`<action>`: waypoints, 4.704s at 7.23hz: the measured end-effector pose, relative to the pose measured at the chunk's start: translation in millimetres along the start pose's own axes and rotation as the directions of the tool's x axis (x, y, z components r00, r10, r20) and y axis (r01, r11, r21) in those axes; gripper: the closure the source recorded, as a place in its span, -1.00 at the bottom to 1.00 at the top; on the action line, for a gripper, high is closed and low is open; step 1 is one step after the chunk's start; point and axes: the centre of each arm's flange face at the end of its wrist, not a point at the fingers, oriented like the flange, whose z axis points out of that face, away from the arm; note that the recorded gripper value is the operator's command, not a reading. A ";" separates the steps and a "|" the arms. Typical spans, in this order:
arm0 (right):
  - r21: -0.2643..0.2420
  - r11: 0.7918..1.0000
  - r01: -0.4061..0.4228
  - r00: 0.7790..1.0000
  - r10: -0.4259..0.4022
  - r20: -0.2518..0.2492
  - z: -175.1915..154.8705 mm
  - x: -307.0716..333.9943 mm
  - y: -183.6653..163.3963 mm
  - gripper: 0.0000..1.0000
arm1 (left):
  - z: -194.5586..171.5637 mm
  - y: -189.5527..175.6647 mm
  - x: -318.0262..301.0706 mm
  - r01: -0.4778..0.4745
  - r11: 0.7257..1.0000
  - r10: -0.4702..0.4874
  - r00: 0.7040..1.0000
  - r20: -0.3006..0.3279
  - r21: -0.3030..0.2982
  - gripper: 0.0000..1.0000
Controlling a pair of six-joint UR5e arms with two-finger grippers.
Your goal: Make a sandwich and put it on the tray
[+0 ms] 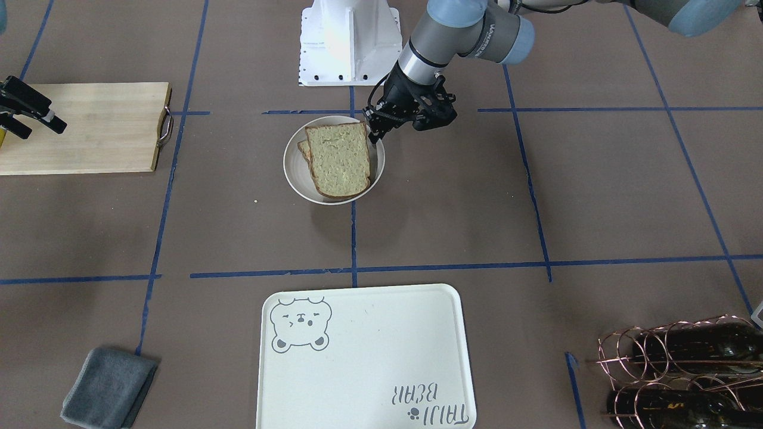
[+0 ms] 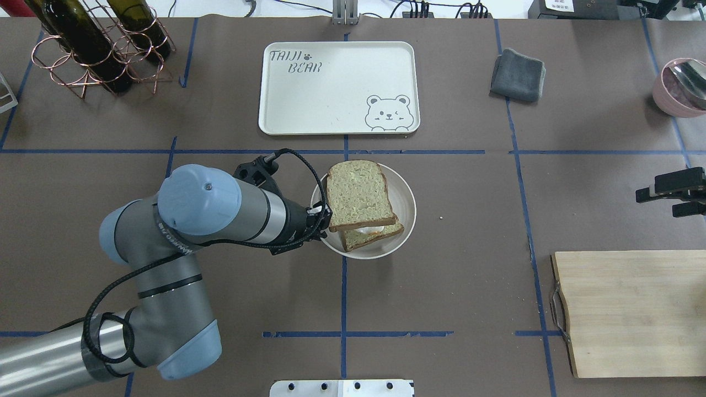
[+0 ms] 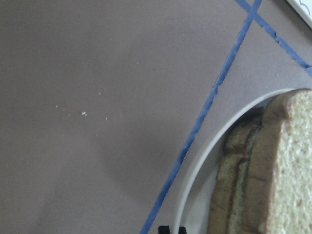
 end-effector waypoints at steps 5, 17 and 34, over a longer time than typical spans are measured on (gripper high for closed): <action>-0.008 1.000 -0.006 1.000 0.006 -0.011 1.8 7.1 4.8 -1.00 | 43.4 -147.0 107.0 0.214 0.963 -0.215 0.977 -0.014 0.163 1.00; -0.003 1.000 0.004 1.000 -0.004 -0.004 2.4 0.7 0.4 -1.00 | 86.7 -251.6 103.1 0.103 0.966 -0.111 0.994 0.022 0.235 0.14; -0.166 0.958 0.233 0.943 -0.265 -0.204 -110.6 116.3 -68.8 -1.00 | -395.9 -402.3 -356.8 -0.732 0.665 0.731 0.596 0.332 -0.149 -1.00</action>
